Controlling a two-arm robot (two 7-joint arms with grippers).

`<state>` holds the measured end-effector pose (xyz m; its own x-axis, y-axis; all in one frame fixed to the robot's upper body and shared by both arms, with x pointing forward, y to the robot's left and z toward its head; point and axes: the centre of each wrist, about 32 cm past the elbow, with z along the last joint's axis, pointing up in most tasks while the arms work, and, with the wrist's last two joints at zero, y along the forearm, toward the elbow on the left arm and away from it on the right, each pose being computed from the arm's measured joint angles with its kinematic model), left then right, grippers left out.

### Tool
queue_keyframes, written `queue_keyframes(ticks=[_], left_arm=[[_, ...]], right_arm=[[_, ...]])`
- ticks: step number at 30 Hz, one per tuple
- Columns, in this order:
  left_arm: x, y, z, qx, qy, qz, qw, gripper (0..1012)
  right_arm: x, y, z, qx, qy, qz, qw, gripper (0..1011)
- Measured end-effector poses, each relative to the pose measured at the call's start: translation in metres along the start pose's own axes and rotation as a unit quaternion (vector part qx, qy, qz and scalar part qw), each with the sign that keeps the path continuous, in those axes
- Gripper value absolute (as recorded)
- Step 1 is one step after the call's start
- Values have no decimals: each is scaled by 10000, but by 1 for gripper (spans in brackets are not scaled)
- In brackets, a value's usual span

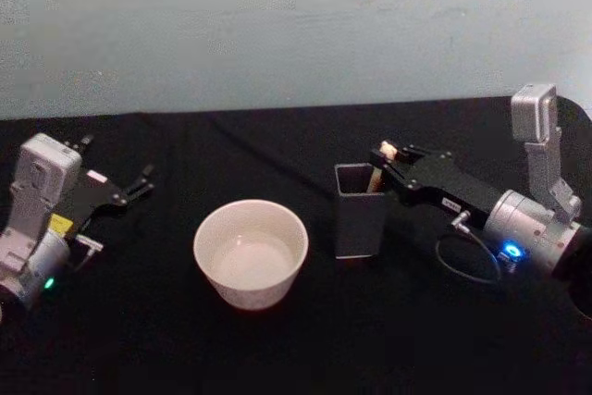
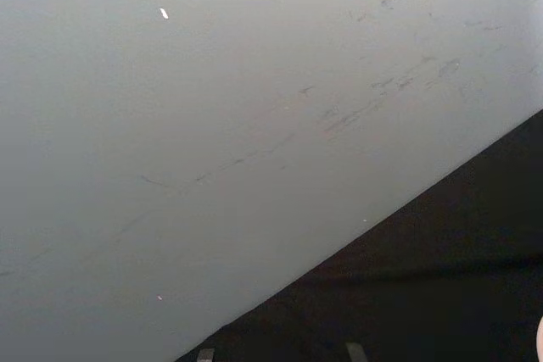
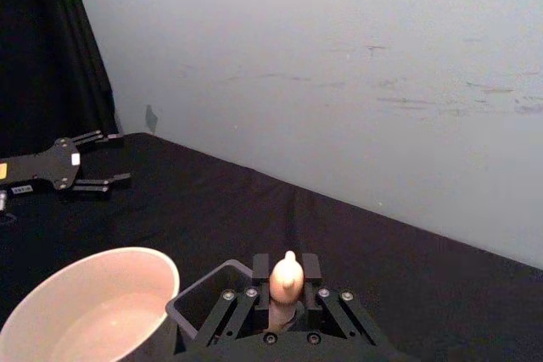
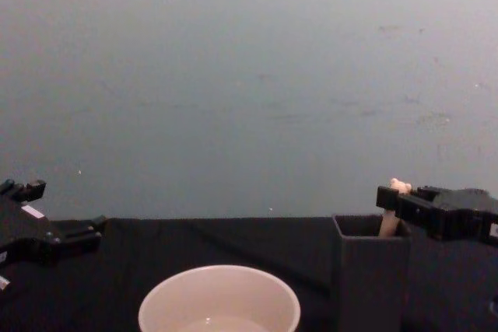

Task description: Pick up the stirring spoon with one hand, stir inside the cup, then place it back in its original position.

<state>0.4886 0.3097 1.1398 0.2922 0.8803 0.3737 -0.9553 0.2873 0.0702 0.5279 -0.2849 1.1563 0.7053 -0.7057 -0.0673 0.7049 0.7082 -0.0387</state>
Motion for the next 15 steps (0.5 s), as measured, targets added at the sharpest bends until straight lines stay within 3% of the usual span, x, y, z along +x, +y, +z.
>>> queue_keyframes(ticks=[9, 15], left_arm=[[0, 0, 0, 0, 0, 0, 10000, 1001], [0, 0, 0, 0, 0, 0, 10000, 1001]], right_arm=[[-37, -8, 53, 176, -208, -28, 9996, 214], [-77, -36, 198, 482, -529, 40, 9974, 214]])
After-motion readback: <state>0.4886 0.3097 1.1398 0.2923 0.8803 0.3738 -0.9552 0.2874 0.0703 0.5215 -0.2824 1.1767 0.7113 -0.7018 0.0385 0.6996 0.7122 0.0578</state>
